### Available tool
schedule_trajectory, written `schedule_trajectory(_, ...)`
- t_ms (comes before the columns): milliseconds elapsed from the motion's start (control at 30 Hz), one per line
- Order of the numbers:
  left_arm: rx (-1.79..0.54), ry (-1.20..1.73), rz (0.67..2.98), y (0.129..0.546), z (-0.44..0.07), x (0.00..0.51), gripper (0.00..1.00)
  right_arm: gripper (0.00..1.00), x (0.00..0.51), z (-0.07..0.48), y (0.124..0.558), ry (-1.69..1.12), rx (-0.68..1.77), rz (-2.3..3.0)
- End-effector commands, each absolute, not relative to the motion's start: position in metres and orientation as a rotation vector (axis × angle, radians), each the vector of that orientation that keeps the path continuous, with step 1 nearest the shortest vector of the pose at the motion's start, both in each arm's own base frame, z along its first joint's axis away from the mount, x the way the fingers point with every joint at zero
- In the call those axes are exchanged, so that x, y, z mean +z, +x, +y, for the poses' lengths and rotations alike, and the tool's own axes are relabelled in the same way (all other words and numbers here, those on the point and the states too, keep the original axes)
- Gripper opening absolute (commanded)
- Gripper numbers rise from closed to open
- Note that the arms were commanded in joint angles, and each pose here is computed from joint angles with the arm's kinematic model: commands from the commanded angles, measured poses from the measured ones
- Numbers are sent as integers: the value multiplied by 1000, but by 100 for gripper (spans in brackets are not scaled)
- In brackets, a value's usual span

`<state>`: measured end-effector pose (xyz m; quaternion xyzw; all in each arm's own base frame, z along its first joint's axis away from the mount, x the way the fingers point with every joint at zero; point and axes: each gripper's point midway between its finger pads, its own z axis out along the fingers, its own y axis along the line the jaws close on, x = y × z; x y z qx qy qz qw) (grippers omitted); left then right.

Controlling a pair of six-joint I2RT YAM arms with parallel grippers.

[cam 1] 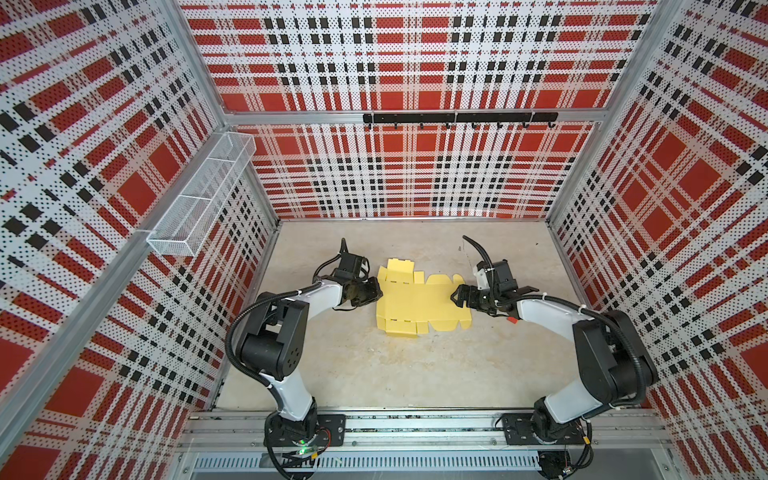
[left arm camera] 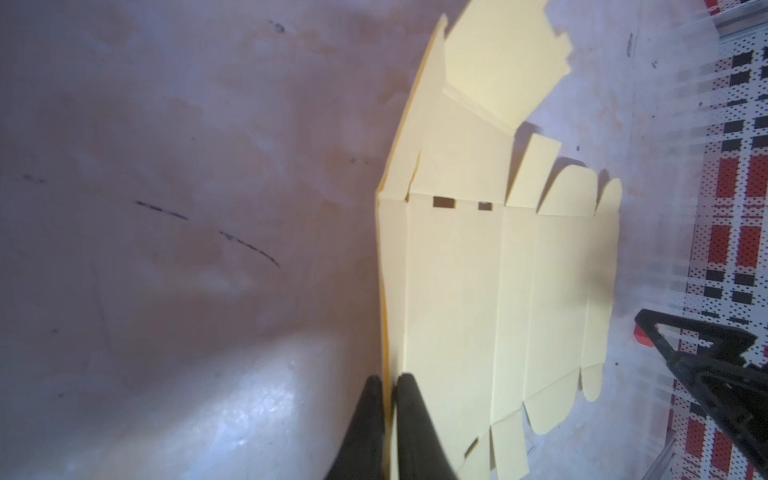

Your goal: Fold the paper box

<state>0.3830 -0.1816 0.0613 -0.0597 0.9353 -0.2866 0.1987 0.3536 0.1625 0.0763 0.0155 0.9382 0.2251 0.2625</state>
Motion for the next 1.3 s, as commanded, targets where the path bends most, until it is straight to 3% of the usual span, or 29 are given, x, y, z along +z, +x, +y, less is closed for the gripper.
schedule_trajectory(0,-831,-98,2544,391,-189,91,4,95,104,159,355,-54,527,2436)
schedule_trajectory(200,-882,-92,2512,392,-193,110,1,95,148,192,347,-294,426,2253)
schedule_trajectory(433,-928,-70,2481,392,-199,135,0,96,193,290,308,-758,398,1834)
schedule_trajectory(600,-957,-74,2475,390,-202,143,0,96,214,334,289,-859,393,1608)
schedule_trajectory(1267,-979,-127,2497,397,-205,138,0,99,167,402,294,-967,357,1546)
